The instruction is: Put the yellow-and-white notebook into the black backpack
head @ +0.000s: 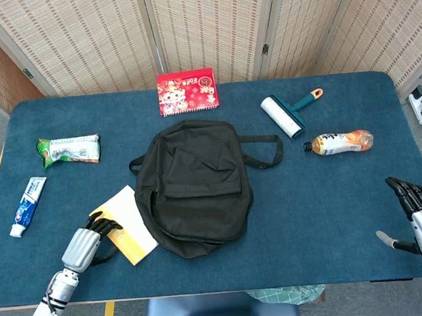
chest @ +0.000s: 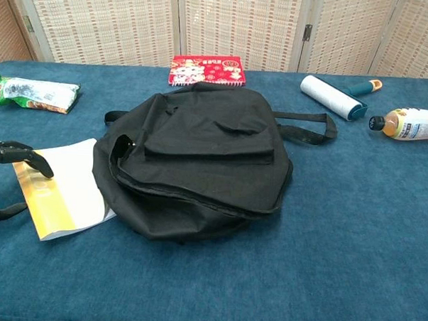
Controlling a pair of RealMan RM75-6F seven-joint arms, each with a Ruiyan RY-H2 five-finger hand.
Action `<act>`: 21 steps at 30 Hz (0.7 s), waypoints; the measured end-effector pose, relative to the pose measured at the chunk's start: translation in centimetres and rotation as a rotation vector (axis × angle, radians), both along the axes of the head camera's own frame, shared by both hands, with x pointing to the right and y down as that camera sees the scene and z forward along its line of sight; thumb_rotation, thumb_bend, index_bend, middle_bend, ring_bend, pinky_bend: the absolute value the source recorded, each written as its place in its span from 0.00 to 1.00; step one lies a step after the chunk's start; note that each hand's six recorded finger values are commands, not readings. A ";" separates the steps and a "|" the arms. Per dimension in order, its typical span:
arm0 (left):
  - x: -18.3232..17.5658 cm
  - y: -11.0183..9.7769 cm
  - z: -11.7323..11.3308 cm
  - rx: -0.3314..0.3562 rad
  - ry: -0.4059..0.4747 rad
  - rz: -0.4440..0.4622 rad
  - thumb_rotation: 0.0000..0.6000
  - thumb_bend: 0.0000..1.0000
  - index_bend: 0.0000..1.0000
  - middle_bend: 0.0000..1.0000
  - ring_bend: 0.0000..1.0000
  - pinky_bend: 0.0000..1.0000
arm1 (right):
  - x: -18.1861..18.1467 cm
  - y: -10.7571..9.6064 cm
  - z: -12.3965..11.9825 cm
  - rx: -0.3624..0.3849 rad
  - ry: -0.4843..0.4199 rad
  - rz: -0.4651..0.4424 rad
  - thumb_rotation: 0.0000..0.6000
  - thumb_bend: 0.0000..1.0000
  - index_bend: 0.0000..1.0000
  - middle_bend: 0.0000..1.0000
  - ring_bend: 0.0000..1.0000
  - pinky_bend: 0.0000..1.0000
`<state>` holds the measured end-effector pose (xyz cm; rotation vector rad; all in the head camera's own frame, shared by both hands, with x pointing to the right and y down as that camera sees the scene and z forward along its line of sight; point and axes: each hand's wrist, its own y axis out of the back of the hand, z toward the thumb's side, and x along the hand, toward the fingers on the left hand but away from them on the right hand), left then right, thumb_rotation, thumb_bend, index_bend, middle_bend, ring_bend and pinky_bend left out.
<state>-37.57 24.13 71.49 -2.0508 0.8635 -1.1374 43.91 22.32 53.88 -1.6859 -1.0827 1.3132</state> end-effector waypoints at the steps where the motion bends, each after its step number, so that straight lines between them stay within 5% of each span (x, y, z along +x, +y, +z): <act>1: 0.1 -0.1 0.0 0.003 0.007 -0.004 1.00 0.43 0.37 0.37 0.29 0.15 | 0.0 0.0 0.0 -0.001 0.000 0.000 0.93 0.18 0.00 0.14 0.14 0.14; 21: 1.8 -1.1 -0.2 0.037 0.118 -0.049 1.00 0.47 0.51 0.39 0.31 0.16 | 0.4 0.2 0.1 -0.001 0.004 0.011 0.94 0.18 0.00 0.14 0.15 0.14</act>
